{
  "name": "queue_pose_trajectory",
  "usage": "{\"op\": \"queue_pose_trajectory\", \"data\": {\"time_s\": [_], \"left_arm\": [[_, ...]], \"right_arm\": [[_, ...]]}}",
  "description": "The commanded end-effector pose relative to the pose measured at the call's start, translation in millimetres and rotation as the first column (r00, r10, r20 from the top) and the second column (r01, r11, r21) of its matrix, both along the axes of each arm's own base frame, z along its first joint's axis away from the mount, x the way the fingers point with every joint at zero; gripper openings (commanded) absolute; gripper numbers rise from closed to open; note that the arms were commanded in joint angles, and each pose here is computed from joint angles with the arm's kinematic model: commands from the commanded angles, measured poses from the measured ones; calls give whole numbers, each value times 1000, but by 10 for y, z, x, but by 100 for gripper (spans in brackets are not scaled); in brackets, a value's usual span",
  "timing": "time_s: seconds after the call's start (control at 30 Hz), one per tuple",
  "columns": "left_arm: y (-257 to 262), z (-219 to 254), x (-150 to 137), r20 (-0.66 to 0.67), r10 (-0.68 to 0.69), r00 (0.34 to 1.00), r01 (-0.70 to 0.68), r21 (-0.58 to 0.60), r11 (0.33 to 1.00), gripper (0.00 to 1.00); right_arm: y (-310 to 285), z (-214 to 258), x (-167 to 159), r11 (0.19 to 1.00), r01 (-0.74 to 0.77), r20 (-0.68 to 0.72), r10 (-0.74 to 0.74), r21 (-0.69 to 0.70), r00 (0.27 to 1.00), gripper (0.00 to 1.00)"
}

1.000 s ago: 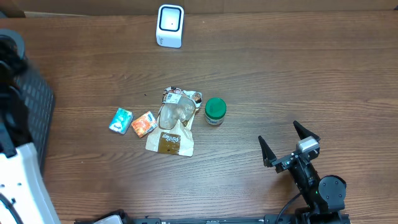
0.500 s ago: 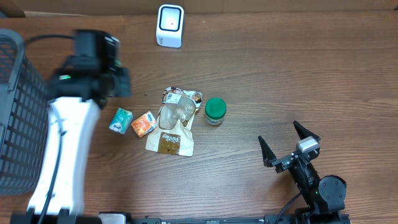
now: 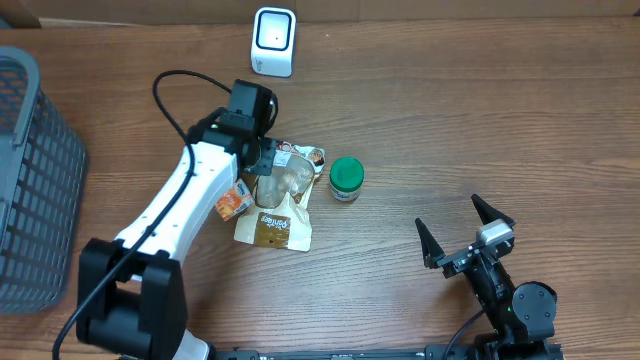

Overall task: Scan the item barcode
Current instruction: 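Carry the wipes pack to the table and release it above the tissues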

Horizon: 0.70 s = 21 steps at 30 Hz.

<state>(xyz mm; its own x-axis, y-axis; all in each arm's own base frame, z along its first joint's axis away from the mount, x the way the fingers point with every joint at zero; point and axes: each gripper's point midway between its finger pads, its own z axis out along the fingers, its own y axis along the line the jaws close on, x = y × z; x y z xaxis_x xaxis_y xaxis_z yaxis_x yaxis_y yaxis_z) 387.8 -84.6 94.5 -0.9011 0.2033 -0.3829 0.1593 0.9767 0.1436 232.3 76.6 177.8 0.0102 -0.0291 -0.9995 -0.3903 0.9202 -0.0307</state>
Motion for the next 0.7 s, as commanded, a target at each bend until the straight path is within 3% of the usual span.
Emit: {"op": "queue_pose_trajectory", "data": {"time_s": [0.0, 0.1, 0.23, 0.43, 0.67], "left_arm": [[79, -40, 33, 5, 25, 1000, -25, 53, 998, 30], [84, -14, 47, 10, 28, 1000, -28, 52, 998, 86], [81, 135, 60, 11, 44, 999, -44, 38, 998, 89], [268, 820, 181, 77, 50, 996, -53, 38, 998, 88], [1014, 1491, 260, 167, 134, 977, -147, 68, 987, 94]], "right_arm": [[-10, -18, 6, 1000, 9, 4, -9, 1, 1000, 100], [-10, -18, 6, 1000, 9, 4, -9, 1, 1000, 100], [-10, -18, 6, 1000, 8, 4, -8, 1, 1000, 100], [-10, -18, 6, 1000, 8, 4, -8, 1, 1000, 100], [-10, -18, 6, 1000, 8, 4, -8, 1, 1000, 100]]}}
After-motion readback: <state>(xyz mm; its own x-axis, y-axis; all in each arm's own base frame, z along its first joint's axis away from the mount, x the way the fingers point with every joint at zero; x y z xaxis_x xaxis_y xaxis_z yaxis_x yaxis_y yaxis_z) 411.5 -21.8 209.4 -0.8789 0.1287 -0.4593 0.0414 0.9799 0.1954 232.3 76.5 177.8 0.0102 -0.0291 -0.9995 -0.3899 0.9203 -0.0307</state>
